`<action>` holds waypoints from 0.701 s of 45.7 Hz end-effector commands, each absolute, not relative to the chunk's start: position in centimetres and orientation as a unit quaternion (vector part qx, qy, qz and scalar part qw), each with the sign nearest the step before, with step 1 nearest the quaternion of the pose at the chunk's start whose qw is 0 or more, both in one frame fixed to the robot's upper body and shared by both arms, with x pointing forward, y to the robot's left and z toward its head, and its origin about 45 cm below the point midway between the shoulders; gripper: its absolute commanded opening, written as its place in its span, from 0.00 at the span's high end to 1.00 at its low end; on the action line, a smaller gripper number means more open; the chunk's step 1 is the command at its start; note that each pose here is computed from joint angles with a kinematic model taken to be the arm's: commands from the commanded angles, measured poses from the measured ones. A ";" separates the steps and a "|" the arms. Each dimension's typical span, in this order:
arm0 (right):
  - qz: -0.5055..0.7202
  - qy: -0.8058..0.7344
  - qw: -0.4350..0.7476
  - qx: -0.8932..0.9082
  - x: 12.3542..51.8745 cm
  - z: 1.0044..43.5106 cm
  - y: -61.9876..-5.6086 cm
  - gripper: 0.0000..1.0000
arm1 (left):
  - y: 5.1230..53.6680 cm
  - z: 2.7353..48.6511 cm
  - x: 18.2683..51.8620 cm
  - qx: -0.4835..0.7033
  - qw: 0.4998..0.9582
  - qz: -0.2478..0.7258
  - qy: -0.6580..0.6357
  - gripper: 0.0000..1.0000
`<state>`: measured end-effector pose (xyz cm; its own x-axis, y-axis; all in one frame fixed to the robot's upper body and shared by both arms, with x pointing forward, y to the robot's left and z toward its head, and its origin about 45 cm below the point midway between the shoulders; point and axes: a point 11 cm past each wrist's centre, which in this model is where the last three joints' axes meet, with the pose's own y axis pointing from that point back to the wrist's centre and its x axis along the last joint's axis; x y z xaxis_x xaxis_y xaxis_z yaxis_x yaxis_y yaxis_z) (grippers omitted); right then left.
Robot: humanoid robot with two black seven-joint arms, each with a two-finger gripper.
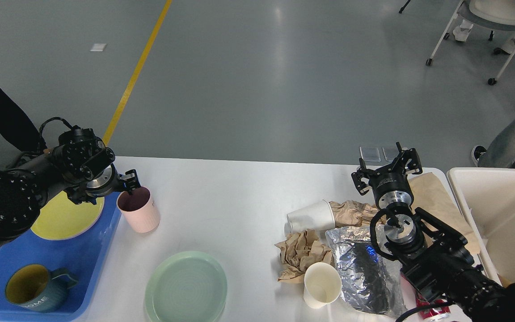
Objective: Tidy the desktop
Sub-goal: 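Close the left gripper on the pink cup rim and lift it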
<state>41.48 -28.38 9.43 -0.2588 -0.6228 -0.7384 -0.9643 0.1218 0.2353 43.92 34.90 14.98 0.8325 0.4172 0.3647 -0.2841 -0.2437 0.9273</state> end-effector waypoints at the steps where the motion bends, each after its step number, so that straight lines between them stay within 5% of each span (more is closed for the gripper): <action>1: 0.356 0.709 0.241 -0.559 41.5 9.4 -28.4 0.00 | 34.2 14.5 43.9 0.733 0.615 0.288 0.040 0.18; 11: 0.355 0.709 0.240 -0.559 41.5 9.4 -28.4 0.00 | 33.4 13.6 43.5 0.733 0.620 0.276 0.043 0.24; 32: 0.356 0.709 0.241 -0.559 41.5 9.4 -28.4 0.00 | 32.9 11.8 41.9 0.723 0.636 0.256 0.081 1.00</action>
